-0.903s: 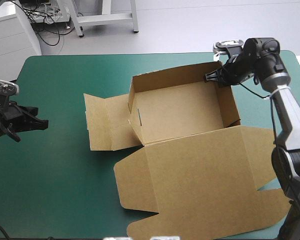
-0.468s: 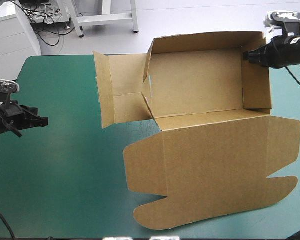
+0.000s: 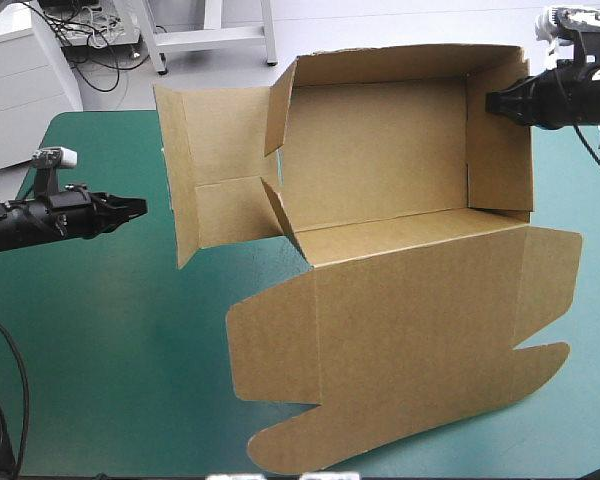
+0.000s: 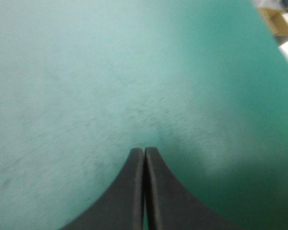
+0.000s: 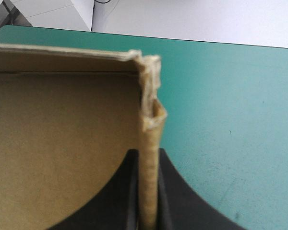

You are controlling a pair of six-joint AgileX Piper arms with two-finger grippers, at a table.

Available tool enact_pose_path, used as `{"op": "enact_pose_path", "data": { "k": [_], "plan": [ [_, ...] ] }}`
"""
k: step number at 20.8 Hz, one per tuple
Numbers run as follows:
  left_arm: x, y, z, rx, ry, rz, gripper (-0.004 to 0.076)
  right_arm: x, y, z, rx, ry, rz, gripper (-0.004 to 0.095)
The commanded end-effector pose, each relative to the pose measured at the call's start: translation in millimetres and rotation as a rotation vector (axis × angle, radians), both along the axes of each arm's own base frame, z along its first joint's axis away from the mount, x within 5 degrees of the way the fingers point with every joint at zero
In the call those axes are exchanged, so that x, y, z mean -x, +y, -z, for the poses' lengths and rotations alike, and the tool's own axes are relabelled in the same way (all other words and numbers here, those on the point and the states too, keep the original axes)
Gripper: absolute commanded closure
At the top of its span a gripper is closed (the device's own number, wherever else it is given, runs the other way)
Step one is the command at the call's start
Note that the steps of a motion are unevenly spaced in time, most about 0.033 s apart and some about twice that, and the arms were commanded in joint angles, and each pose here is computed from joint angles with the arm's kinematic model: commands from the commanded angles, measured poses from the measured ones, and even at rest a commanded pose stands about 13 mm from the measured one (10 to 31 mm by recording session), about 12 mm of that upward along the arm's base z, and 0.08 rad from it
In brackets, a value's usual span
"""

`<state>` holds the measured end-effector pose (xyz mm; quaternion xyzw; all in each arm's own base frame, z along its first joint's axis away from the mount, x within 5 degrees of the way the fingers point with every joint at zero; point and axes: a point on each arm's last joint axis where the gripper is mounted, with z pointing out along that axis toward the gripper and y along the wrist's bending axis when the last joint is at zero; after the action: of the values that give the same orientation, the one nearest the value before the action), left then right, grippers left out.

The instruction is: Fold the box

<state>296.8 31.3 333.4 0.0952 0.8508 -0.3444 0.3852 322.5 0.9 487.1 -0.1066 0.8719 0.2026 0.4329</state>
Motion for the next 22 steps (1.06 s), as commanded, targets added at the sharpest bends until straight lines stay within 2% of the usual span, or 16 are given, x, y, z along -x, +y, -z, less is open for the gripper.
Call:
{"op": "enact_pose_path", "data": {
  "k": [1,6,8,10,11,12,13,14,22],
  "plan": [
    [-4,-24,-24,0.212,-0.132,0.116,0.0756,22,7,-26,-0.048,-0.080,-0.031,0.0931],
    [-10,-64,-23,0.289,-0.139,0.238,0.0750,22,16,-25,-0.033,-0.078,-0.056,0.0931],
    [-6,-82,-28,0.322,-0.183,0.317,0.0689,21,22,-23,0.008,-0.073,-0.063,0.0931],
    [-2,-94,-32,0.360,-0.189,0.381,0.0529,20,23,-21,0.032,-0.063,-0.036,0.0929],
    [0,-101,-32,0.359,-0.186,0.404,0.0348,20,24,-21,0.033,-0.064,-0.028,0.0929],
    [1,-103,-33,0.360,-0.187,0.413,0.0240,20,23,-21,0.038,-0.063,-0.026,0.0929],
    [2,-108,-33,0.361,-0.184,0.427,0.0036,20,23,-21,0.031,-0.062,-0.019,0.0929],
    [3,-110,-33,0.362,-0.183,0.434,0.0014,19,23,-21,0.036,-0.069,-0.012,0.0929],
    [2,-114,-47,0.512,-0.231,0.405,0.0013,15,18,-24,0.029,-0.094,0.061,0.0924]
  ]
}}
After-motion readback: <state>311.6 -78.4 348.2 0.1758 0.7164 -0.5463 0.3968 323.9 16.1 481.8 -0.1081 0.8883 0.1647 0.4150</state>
